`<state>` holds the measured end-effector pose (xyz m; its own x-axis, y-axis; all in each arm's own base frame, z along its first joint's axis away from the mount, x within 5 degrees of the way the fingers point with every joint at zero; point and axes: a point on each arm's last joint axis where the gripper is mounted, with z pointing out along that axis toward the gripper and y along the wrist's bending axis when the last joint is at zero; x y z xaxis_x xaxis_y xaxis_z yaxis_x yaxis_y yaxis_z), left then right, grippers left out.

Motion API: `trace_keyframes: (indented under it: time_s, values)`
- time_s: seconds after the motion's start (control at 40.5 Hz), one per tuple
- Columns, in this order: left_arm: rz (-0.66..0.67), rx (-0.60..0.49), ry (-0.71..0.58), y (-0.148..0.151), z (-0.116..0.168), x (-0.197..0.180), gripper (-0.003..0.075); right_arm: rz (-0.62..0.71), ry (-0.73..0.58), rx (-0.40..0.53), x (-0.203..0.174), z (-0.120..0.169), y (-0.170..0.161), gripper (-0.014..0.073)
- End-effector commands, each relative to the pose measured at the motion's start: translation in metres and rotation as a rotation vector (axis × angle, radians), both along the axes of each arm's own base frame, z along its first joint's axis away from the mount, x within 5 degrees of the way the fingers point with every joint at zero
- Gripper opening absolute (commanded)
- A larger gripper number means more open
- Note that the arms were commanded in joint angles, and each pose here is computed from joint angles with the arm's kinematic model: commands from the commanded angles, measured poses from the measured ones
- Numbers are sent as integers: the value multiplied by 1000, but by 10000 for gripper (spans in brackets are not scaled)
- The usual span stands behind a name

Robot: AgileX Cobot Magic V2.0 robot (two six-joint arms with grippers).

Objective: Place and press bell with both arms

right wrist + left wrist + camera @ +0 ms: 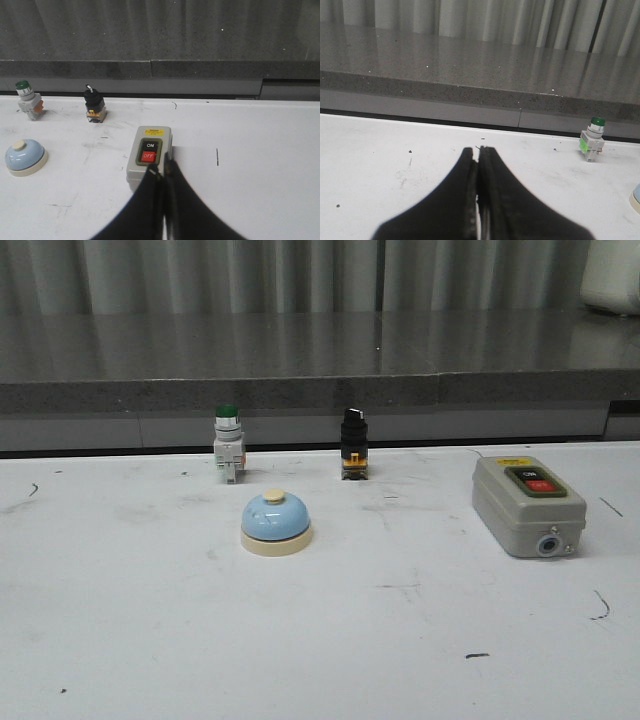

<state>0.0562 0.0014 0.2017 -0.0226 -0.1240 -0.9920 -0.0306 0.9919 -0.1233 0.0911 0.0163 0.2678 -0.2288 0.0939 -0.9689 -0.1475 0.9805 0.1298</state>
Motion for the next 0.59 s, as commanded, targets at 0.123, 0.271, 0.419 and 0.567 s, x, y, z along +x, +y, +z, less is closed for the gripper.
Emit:
trace_keyframes:
  time_s: [0.123, 0.271, 0.419, 0.567]
  values:
    - [6, -12, -83, 0, 1, 0, -13, 5, -119, -37, 2, 16, 0, -67]
    - [6, -12, -83, 0, 1, 0, -13, 4, -177, -150, 0, 1, -2, -67]
    - [6, -12, -83, 0, 1, 0, -13, -46, -234, -184, -12, -21, -8, -67]
    - [6, -12, -83, 0, 1, 0, -13, -115, -213, -147, -26, -55, -14, -67]
